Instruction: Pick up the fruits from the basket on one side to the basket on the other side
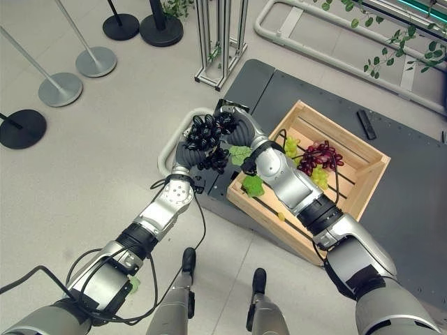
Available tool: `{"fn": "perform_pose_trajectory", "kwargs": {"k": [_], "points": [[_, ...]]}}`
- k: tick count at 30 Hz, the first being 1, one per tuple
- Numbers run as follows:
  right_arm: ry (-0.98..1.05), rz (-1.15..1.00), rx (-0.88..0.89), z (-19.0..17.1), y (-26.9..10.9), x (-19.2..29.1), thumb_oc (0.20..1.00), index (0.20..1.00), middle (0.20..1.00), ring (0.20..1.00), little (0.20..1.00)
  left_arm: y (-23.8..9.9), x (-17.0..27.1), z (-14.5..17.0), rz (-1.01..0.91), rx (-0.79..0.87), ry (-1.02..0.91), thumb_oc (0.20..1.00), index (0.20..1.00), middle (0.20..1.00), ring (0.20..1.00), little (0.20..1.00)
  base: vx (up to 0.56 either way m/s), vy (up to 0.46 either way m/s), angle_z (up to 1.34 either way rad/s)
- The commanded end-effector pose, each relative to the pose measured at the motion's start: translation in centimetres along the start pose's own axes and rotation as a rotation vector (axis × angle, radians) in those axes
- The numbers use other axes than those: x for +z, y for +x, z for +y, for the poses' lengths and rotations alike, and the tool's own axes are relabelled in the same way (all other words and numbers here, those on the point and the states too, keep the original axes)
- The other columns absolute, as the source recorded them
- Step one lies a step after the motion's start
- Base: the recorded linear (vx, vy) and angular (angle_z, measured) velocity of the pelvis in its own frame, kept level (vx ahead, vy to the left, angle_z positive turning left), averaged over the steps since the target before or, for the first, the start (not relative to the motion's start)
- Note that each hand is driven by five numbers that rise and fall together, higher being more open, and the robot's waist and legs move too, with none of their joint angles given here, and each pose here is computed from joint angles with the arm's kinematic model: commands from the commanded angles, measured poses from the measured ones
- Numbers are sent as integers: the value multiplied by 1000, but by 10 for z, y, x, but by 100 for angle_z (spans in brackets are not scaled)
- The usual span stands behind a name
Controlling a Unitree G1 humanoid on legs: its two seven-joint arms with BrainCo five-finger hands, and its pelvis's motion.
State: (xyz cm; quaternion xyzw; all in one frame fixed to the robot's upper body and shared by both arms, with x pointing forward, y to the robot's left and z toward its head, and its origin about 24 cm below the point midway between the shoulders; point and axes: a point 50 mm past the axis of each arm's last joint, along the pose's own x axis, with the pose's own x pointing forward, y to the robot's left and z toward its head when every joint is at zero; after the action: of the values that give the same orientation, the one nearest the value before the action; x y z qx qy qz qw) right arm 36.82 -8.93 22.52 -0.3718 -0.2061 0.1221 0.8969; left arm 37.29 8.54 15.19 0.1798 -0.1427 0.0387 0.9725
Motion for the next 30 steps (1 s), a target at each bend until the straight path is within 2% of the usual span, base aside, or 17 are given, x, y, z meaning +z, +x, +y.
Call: {"fn": "perform_pose_trajectory", "kwargs": {"k": [1,14,15,16,23,30], "points": [[133,-226,33,21,-6,42,200,200,200,200,200,-1,14,-27,-44,-69,-33,200,200,200,200,200,0,0,0],[190,-213,36,24,-12,36,200,200,200,200,200,-5,8,-25,-24,-64,-69,200,200,200,200,200,0,0,0],[201,-211,28,23,-12,35,398,398,398,398,398,-5,9,-24,-28,-62,-73,200,200,200,200,200,0,0,0],[207,-209,22,23,-13,34,1000,1000,1000,1000,1000,-6,8,-23,-29,-63,-77,200,200,200,200,200,0,0,0],[247,-244,-64,6,-28,29,1000,1000,1000,1000,1000,-12,-1,-11,-8,-55,-161,200,200,200,200,200,0,-6,-1],[334,-236,-181,-11,-68,4,1000,1000,1000,1000,1000,-37,-29,7,76,-40,-344,200,200,200,200,200,4,-11,-2]]}}
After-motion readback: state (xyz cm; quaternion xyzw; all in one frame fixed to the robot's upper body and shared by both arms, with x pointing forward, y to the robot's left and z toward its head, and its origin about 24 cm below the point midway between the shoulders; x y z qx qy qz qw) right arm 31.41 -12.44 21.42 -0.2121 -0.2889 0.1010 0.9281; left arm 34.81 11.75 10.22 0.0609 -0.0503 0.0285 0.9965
